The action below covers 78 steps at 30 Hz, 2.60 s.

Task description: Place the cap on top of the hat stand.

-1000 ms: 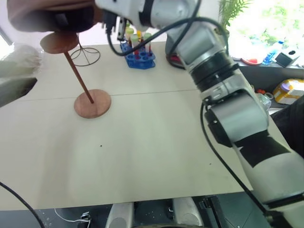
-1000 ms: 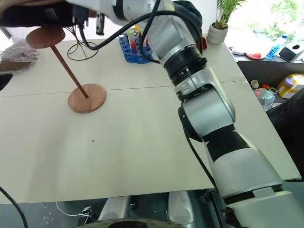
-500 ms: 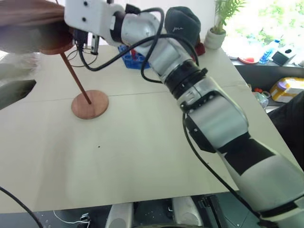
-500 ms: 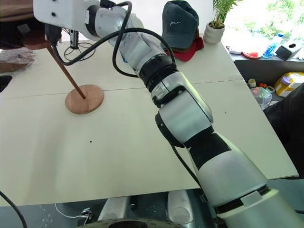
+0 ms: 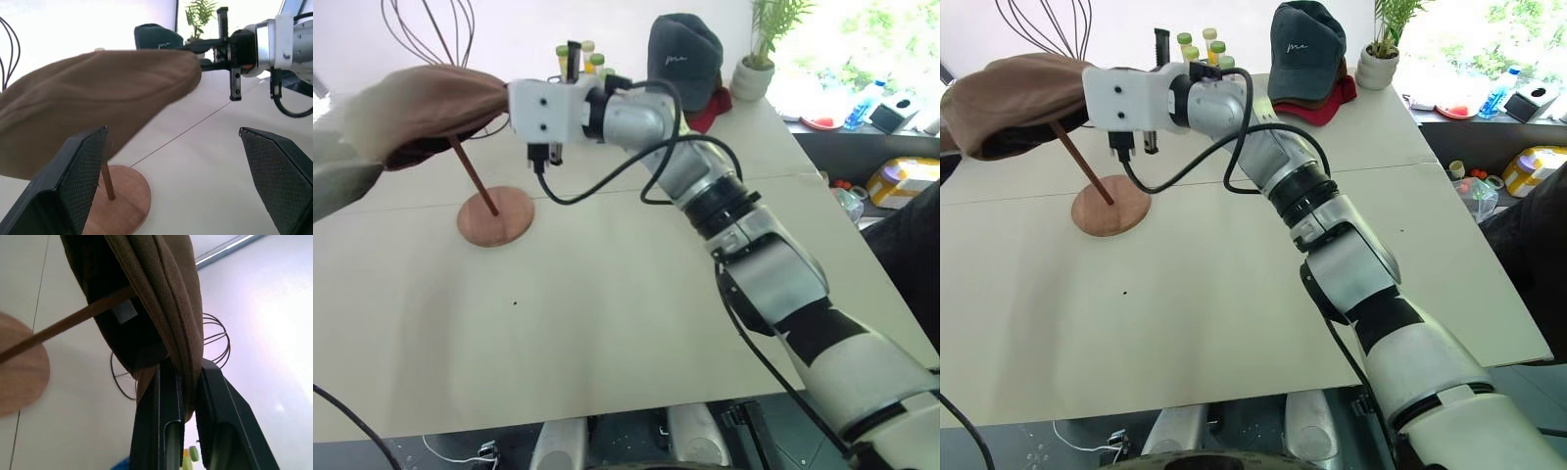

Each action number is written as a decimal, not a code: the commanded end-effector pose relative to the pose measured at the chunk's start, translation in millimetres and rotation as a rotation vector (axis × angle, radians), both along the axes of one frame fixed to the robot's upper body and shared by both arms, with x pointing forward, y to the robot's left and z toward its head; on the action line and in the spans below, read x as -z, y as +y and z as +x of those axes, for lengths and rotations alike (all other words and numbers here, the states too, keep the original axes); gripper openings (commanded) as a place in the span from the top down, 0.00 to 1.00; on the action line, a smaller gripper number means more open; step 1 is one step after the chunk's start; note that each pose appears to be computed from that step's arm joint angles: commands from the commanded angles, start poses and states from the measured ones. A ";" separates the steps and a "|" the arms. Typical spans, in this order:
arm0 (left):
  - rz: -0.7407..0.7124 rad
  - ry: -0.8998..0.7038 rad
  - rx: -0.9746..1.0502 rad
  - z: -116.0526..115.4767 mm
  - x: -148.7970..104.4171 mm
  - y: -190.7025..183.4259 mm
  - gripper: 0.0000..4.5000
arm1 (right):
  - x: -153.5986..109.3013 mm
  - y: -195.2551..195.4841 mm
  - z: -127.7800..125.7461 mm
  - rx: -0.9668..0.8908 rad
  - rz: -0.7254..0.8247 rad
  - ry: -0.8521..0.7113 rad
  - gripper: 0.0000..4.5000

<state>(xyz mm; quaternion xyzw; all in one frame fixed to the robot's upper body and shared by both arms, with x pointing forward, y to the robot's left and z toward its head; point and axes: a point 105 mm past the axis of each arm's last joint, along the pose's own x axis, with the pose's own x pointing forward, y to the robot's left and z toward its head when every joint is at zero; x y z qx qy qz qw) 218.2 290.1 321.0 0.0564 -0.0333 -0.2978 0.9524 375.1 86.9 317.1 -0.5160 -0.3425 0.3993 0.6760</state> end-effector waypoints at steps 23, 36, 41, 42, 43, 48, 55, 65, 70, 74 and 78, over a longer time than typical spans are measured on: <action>0.115 -0.005 0.115 10.1 -5.5 -22.5 0.00 | 6.7 -34.8 -36.7 -0.090 0.006 0.075 0.38; 0.496 -0.154 0.055 25.0 0.6 -50.4 0.00 | -5.5 -181.8 -59.7 -0.040 0.115 0.967 0.26; 0.628 -0.264 0.028 33.1 0.5 -66.2 0.00 | -53.0 -202.7 -94.9 -0.193 0.204 1.169 0.02; 0.649 -0.280 0.026 33.7 1.4 -68.3 0.00 | -56.7 -204.2 -99.7 -0.208 0.201 1.178 0.02; 0.672 -0.300 0.023 35.1 3.4 -72.3 0.00 | -63.4 -206.5 -106.5 -0.233 0.203 1.190 0.02; 0.779 -0.337 0.024 43.0 19.7 -93.2 0.00 | -80.3 -209.0 -111.9 -0.226 0.237 1.203 0.02; 0.961 -0.416 -0.050 61.3 31.0 -108.4 0.00 | -87.7 -204.8 -113.5 -0.232 0.240 1.201 0.02; 1.067 -0.607 -0.288 79.1 17.0 -109.6 0.00 | -76.6 -207.2 -105.3 -0.170 0.238 1.174 0.02; 1.138 -0.667 -0.297 82.2 22.5 -115.1 0.00 | -79.1 -208.0 -102.6 -0.164 0.254 1.162 0.02; 1.143 -0.667 -0.297 81.9 28.1 -117.0 0.12 | -78.8 -208.4 -103.1 -0.158 0.244 1.152 0.00; 1.142 -0.653 -0.308 81.8 32.2 -113.2 0.54 | -77.1 -208.8 -102.6 -0.156 0.241 1.153 0.00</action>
